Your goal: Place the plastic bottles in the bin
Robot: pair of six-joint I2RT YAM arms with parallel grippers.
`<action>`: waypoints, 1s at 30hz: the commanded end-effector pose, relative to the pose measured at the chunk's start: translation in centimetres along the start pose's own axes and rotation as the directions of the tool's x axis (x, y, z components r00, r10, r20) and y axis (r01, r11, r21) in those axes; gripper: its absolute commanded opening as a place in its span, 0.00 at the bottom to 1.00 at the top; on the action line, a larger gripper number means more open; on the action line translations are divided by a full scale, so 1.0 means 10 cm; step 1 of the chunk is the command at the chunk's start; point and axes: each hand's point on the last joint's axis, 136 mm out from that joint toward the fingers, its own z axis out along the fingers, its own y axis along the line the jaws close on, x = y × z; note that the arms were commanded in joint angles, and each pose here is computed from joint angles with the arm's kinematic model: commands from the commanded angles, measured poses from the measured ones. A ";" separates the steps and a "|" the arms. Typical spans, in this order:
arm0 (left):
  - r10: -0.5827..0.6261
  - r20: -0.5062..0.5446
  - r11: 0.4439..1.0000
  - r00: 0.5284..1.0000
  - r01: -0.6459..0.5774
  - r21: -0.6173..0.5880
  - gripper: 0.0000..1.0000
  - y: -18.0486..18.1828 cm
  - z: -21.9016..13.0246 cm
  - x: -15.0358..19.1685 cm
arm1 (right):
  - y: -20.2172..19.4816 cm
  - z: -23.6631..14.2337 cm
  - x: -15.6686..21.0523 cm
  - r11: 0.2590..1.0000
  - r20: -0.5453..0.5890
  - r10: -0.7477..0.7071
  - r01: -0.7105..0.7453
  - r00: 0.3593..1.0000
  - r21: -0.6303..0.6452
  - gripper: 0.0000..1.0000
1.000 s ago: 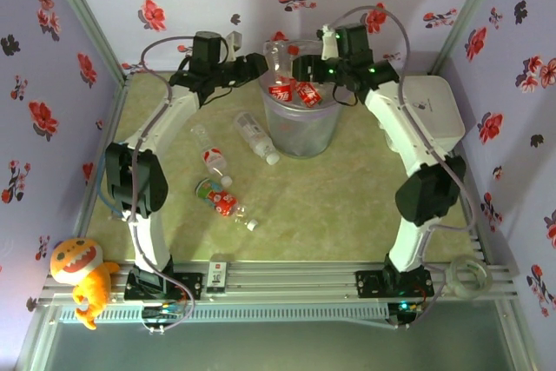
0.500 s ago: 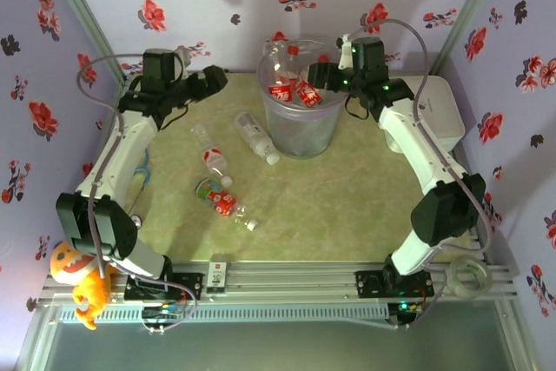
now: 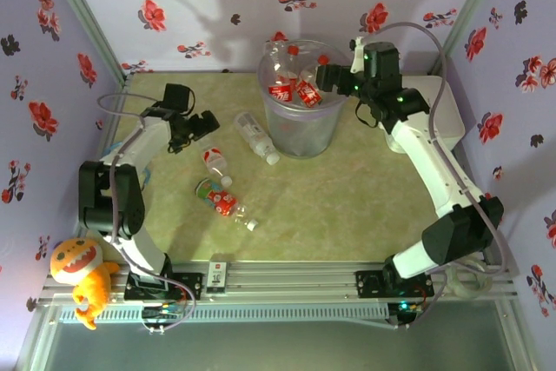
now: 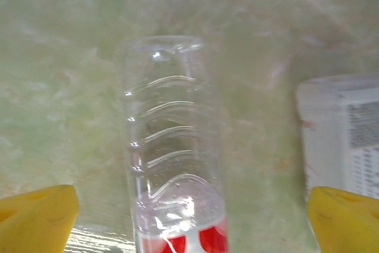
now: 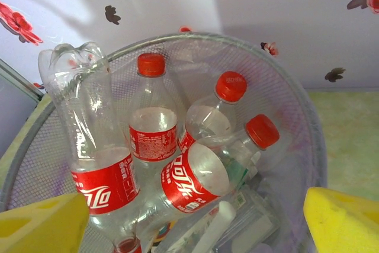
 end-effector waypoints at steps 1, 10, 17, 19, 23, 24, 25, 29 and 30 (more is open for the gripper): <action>-0.035 -0.015 0.994 0.999 0.033 -0.105 0.99 0.17 0.17 0.08 | -0.09 -0.05 0.06 0.999 -0.015 -0.027 0.028 1.000 0.039 0.95; -0.052 -0.054 0.990 0.997 0.044 -0.133 0.94 0.19 0.48 0.23 | -0.08 -0.05 0.08 0.999 -0.022 -0.041 0.041 0.999 0.030 0.95; -0.066 -0.051 0.989 0.997 0.058 -0.136 0.82 0.22 0.56 0.26 | -0.08 -0.03 0.11 0.999 -0.029 -0.041 0.042 0.999 0.024 0.94; -0.066 -0.047 0.989 0.997 0.060 -0.133 0.76 0.22 0.56 0.25 | -0.07 -0.03 0.11 0.999 -0.029 -0.037 0.038 0.999 0.018 0.94; -0.053 -0.029 0.993 0.998 0.050 -0.110 0.71 0.15 0.48 0.18 | -0.03 -0.05 0.10 1.000 -0.039 -0.031 0.031 0.999 0.000 0.94; -0.049 -0.013 0.994 0.999 0.047 -0.096 0.70 0.11 0.41 0.13 | -0.02 -0.05 0.10 0.999 -0.043 -0.032 0.032 0.999 -0.004 0.94; -0.046 0.004 0.996 0.999 0.047 -0.082 0.69 0.08 0.34 0.08 | -0.01 -0.05 0.10 0.999 -0.048 -0.033 0.032 0.998 -0.009 0.94; -0.050 0.077 0.999 0.996 0.050 0.000 0.63 -0.11 0.02 -0.17 | 0.06 -0.05 0.07 0.999 -0.050 -0.032 0.031 0.998 -0.029 0.93; -0.051 0.091 0.999 0.995 0.049 0.022 0.63 -0.16 -0.07 -0.22 | 0.11 -0.05 0.06 0.999 -0.050 -0.042 0.040 0.998 -0.034 0.93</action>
